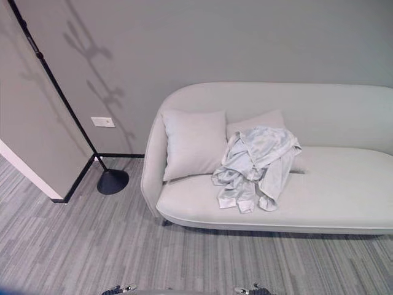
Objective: Hang the clothes on the sofa on the clothes rack.
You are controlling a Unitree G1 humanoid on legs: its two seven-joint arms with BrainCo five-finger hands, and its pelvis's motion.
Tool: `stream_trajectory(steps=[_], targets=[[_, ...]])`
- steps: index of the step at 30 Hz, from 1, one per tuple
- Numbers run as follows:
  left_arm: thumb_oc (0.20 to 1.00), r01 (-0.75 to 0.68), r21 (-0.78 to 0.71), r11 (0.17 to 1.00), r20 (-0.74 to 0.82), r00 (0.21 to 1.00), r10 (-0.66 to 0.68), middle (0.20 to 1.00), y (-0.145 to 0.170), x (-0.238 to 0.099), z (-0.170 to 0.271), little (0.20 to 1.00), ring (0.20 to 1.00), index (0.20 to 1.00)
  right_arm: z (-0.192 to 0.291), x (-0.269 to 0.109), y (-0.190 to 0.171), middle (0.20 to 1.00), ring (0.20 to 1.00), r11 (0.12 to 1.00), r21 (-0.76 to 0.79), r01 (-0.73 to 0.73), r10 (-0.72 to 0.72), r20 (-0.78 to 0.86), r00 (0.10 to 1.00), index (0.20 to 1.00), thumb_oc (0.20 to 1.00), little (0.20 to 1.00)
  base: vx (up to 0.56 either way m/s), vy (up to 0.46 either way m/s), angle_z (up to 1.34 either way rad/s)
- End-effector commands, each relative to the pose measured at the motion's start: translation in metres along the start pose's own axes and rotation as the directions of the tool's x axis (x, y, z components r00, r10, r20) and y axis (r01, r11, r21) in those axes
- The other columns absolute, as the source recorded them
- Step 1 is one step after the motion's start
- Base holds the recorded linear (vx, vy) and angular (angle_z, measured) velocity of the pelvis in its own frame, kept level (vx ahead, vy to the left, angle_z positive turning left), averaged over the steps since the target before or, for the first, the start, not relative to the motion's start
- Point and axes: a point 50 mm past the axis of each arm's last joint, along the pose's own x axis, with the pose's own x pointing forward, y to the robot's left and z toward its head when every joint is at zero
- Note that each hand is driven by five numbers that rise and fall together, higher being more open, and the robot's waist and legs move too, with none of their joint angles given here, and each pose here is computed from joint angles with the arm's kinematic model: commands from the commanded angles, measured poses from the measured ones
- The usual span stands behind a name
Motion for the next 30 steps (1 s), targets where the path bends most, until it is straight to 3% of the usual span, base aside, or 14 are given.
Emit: stream_trajectory(steps=[1,5,7,8,11,15,17,20,21,22,25,30], targets=[[1.0,-0.014,0.008,1.0,0.125,0.992,0.013,1.0,0.001,0.003,0.04,1.0,1.0,1.0,0.023,0.003,0.018,1.0,1.0,0.995,-0.079,-0.067,0.072,0.052,0.996,1.0,1.0,1.0,0.16,-0.806,0.02],[1.0,0.015,0.138,0.99,0.167,0.985,-0.038,1.0,-0.017,0.003,0.053,1.0,1.0,1.0,0.046,0.003,0.02,1.0,1.0,0.979,-0.196,-0.062,0.086,0.118,0.989,1.0,1.0,1.0,-0.01,-0.429,0.03],[1.0,0.031,0.101,0.994,0.165,0.985,-0.048,1.0,-0.02,0.003,0.049,1.0,1.0,1.0,0.065,0.0,0.01,1.0,1.0,0.976,-0.218,-0.025,0.073,0.212,0.975,1.0,1.0,1.0,-0.01,-0.577,0.1],[1.0,0.07,0.112,0.991,0.243,0.965,-0.096,1.0,-0.046,0.001,0.083,1.0,1.0,1.0,0.066,0.0,0.013,1.0,1.0,0.967,-0.252,-0.026,0.082,0.216,0.973,1.0,1.0,1.0,0.04,-0.393,0.15],[1.0,0.018,0.034,0.999,0.209,0.978,-0.025,1.0,-0.024,0.003,0.068,1.0,1.0,1.0,0.079,-0.003,0.012,1.0,1.0,0.956,-0.294,-0.003,0.088,0.276,0.957,1.0,1.0,1.0,0.04,-0.293,-0.03],[1.0,0.067,0.067,0.996,0.241,0.967,-0.081,1.0,-0.025,0.0,0.056,1.0,1.0,1.0,0.138,-0.035,-0.006,1.0,1.0,0.896,-0.409,0.173,0.1,0.566,0.818,1.0,1.0,1.0,0.01,-0.17,0.3],[1.0,0.072,0.058,0.996,0.229,0.97,-0.083,1.0,-0.026,0.0,0.052,1.0,1.0,1.0,0.148,-0.04,-0.009,1.0,1.0,0.881,-0.422,0.215,0.096,0.603,0.792,1.0,1.0,1.0,0.02,-0.015,0.57],[1.0,0.066,0.002,0.998,0.214,0.975,-0.065,1.0,-0.025,0.0,0.047,1.0,1.0,1.0,0.183,-0.062,-0.008,1.0,1.0,0.781,-0.486,0.392,0.112,0.727,0.678,1.0,1.0,1.0,0.09,0.051,0.24],[1.0,0.064,0.003,0.998,0.201,0.977,-0.063,1.0,-0.024,0.0,0.045,1.0,1.0,1.0,0.2,-0.077,-0.006,1.0,1.0,0.731,-0.489,0.475,0.135,0.787,0.602,1.0,1.0,1.0,0.14,0.076,0.37],[1.0,0.064,0.003,0.998,0.201,0.977,-0.063,1.0,-0.024,0.0,0.045,1.0,1.0,1.0,0.2,-0.077,-0.006,1.0,1.0,0.731,-0.489,0.476,0.135,0.787,0.602,1.0,1.0,1.0,0.15,0.095,0.45],[1.0,0.047,0.128,0.991,0.25,0.965,-0.078,1.0,-0.023,0.0,0.06,1.0,1.0,1.0,0.222,-0.096,-0.002,1.0,1.0,0.645,-0.448,0.62,0.149,0.868,0.473,1.0,1.0,1.0,0.2,0.162,0.39],[1.0,0.018,0.146,0.989,0.265,0.963,-0.056,1.0,-0.017,0.0,0.064,1.0,1.0,1.0,0.237,-0.097,-0.001,1.0,1.0,0.521,-0.407,0.75,0.118,0.905,0.409,1.0,1.0,1.0,0.16,0.177,0.25]])
